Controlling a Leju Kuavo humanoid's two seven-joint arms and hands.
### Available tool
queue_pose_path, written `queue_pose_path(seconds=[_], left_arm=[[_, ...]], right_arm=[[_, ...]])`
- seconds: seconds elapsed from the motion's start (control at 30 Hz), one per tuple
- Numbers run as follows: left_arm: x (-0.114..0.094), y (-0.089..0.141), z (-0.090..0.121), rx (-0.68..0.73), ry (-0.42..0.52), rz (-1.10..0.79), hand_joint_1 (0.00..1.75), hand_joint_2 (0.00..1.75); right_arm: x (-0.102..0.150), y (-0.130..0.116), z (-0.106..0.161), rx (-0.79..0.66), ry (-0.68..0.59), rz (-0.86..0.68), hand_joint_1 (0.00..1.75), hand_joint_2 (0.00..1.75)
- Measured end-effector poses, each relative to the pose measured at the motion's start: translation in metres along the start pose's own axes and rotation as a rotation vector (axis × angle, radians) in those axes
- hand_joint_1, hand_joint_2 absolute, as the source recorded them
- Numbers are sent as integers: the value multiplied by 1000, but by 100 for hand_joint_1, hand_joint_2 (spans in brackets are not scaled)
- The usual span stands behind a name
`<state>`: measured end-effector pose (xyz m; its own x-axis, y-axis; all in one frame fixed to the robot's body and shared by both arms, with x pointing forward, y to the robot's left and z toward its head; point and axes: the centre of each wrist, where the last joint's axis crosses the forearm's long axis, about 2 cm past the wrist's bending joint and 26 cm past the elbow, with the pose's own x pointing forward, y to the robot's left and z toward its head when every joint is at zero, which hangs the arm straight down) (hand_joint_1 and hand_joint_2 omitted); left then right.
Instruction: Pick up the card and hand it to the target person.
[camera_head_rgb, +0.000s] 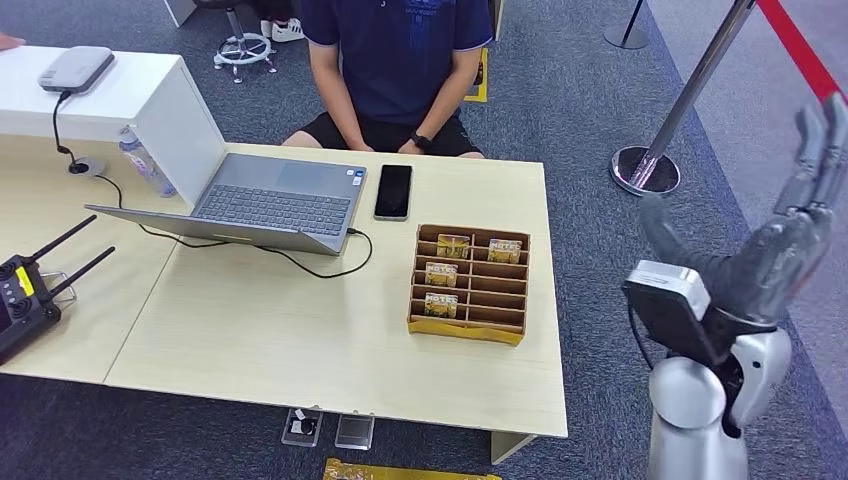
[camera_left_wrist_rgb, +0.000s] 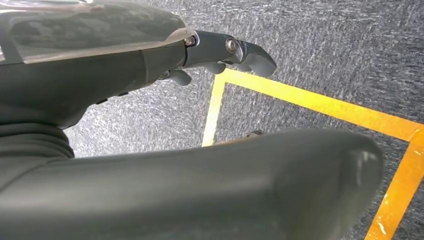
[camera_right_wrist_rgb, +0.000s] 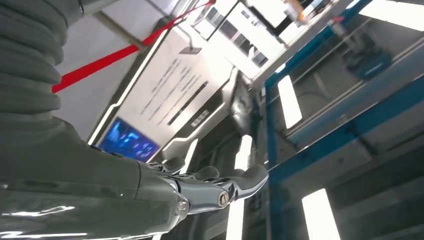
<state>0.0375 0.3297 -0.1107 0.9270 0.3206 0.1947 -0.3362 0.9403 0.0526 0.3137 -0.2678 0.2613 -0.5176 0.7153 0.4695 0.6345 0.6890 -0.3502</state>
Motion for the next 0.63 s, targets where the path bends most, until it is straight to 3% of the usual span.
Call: queue_pose_path(seconds=[0.2, 0.33, 0.53, 0.63], left_arm=[[-2, -5, 0, -1, 16, 8, 0, 0], [-2, -8, 0, -5, 19, 5, 0, 175], [-3, -10, 1, -9, 26, 1, 0, 175], [-3, -11, 1, -10, 26, 2, 0, 175]], right_arm=[[-69, -51, 50, -33, 246, 25, 0, 175], [-115, -80, 101, 6, 434, 131, 0, 175], [-172, -106, 198, 89, 816, 229, 0, 175], [-185, -115, 245, 143, 987, 255, 0, 175]])
